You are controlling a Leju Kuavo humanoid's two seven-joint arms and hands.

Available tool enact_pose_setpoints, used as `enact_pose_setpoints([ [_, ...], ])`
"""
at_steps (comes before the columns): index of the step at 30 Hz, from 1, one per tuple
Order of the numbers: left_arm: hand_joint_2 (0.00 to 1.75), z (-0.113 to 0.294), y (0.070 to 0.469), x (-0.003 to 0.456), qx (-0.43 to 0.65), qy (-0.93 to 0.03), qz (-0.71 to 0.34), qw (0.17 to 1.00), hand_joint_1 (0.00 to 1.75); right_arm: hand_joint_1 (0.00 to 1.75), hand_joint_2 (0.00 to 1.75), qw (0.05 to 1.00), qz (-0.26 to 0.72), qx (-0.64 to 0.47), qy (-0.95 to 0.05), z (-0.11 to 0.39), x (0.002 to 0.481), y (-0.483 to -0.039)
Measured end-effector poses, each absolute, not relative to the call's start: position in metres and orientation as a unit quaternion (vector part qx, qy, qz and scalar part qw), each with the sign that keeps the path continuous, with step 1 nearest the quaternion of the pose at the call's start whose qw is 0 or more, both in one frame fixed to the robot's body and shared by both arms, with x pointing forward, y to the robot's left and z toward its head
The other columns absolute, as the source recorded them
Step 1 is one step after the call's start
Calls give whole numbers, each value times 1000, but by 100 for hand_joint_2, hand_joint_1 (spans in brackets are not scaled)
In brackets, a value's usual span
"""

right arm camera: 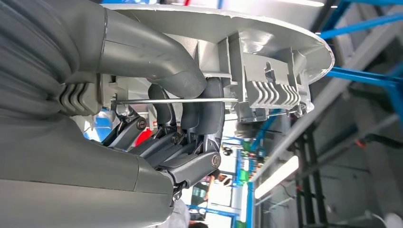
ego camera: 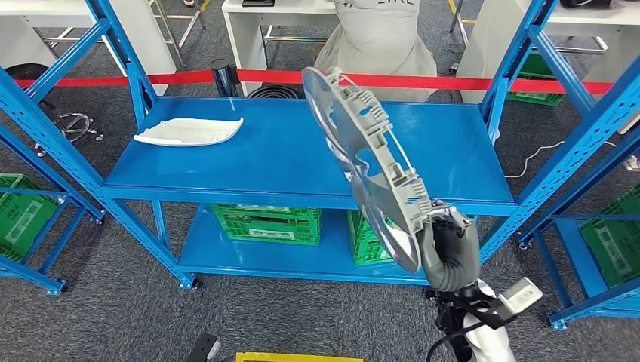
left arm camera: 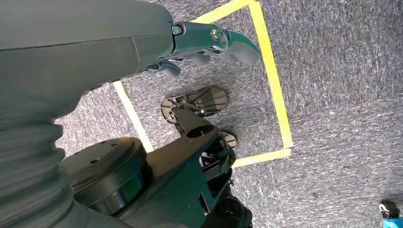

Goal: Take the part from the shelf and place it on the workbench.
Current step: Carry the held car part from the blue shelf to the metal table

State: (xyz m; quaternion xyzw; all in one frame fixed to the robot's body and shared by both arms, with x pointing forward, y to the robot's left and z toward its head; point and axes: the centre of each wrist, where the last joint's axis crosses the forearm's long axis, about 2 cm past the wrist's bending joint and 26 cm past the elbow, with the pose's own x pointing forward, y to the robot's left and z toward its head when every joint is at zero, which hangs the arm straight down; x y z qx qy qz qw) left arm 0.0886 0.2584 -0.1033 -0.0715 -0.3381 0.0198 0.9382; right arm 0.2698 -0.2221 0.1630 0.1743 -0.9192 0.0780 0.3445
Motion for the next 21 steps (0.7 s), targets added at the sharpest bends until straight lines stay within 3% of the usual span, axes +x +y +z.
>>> enact_pose_setpoints([
  [21,175,-103,258,90,-77,-334,15,939,0,175,175,304,81,173,-933,182,246,-234],
])
